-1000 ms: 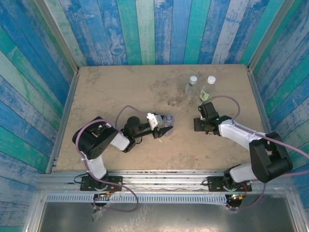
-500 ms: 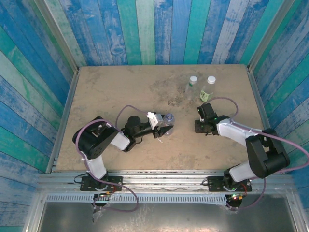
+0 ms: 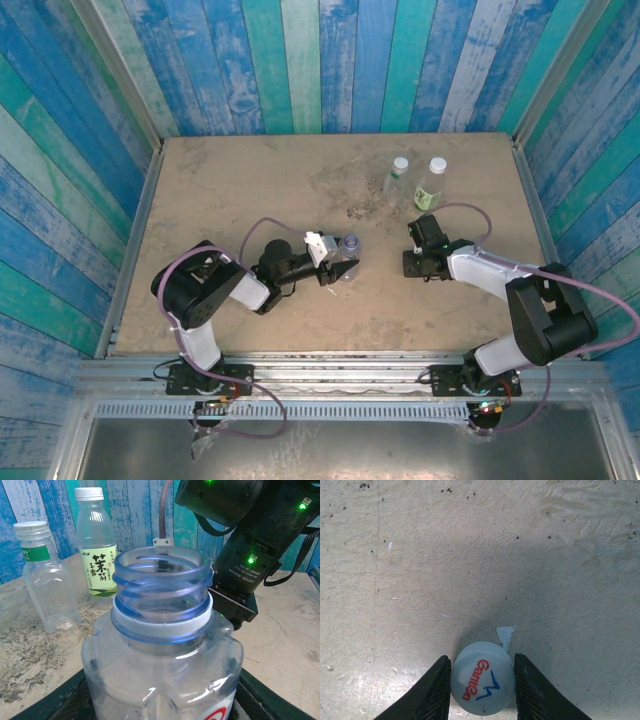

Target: Screw on the bottle caps

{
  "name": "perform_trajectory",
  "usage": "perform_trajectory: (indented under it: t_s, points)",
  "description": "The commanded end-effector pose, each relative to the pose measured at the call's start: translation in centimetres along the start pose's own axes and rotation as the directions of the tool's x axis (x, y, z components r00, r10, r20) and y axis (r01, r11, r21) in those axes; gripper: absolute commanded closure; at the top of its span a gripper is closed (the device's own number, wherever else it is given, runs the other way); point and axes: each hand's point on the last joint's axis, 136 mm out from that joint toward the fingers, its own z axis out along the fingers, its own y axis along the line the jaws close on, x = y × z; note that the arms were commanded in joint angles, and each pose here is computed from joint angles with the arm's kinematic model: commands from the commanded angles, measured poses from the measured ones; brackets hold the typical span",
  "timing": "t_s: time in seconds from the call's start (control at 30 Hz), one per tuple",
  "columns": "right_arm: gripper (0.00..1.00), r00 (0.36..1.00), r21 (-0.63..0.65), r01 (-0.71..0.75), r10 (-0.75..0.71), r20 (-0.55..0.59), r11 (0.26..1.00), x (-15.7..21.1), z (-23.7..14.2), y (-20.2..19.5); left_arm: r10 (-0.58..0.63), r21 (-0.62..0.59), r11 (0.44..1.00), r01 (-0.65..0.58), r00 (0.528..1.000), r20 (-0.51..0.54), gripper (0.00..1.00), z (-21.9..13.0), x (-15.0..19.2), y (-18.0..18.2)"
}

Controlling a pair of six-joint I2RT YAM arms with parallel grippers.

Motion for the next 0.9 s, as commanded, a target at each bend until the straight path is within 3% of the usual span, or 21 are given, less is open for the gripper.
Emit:
perform_trajectory:
  t_s: [0.0,0.4,0.87]
  points:
    - [0.66,1.0,-0.004,-0.003,0.002,-0.017,1.0,0.2,-0.4,0.0,-0.009,-0.003,1.0,0.009,1.0,-0.014,0.39,0.3,0.7,0.2]
    - [0.65,0.997,-0.07,0.077,-0.075,0.02,0.995,-1.5,-3.5,2.0,-0.02,0.012,1.0,0.02,1.0,-0.018,0.39,0.4,0.8,0.0]
    - [0.63,0.95,-0.231,0.31,-0.288,0.123,0.922,-4.7,-12.0,10.4,-0.035,-0.002,0.999,0.035,0.999,-0.034,0.41,0.6,1.5,0.4]
